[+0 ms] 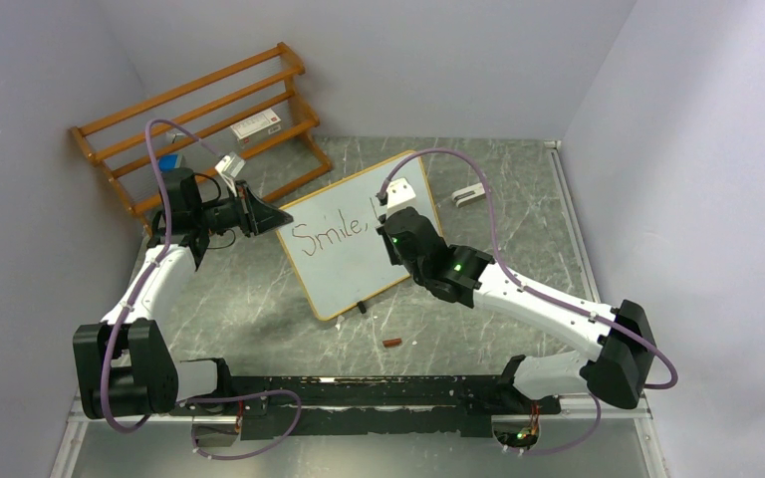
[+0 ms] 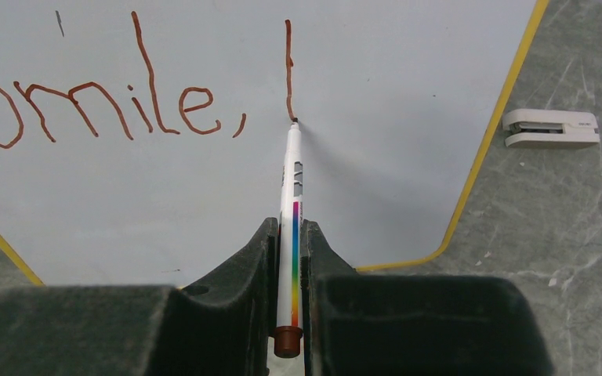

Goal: Write a sentence on the whiteboard

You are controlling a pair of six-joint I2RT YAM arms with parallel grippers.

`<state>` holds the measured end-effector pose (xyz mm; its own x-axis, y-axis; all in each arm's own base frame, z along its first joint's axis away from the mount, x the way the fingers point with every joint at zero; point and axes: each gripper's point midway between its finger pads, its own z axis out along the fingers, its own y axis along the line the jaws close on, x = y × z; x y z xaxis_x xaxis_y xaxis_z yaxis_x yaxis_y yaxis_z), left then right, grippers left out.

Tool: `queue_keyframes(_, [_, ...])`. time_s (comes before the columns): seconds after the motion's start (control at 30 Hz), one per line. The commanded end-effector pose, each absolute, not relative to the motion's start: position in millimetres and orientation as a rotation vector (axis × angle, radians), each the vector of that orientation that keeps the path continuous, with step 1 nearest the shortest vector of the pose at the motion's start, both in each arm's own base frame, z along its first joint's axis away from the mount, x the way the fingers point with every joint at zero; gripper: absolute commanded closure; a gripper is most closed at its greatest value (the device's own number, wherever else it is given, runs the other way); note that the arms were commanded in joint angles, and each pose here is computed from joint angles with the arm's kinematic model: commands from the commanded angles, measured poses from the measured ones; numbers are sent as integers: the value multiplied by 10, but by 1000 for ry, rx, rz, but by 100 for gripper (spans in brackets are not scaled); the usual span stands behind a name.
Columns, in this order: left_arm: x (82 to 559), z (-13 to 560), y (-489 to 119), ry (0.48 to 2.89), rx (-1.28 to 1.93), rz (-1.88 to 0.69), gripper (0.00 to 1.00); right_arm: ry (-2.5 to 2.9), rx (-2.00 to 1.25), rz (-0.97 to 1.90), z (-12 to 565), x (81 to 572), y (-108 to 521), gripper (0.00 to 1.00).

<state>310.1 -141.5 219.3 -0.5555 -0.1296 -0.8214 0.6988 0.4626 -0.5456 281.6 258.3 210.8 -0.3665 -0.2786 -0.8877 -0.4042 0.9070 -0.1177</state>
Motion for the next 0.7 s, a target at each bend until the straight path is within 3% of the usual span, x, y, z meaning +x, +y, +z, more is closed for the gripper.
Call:
queue_keyframes(0.0, [3262, 1977, -1271, 1893, 454, -1069, 95, 1954, -460, 125, 2148, 2837, 2494, 100])
queue_keyframes(0.67, [3268, 1970, -1269, 1894, 454, -1067, 95, 1869, -402, 157, 2368, 2914, 2486, 100])
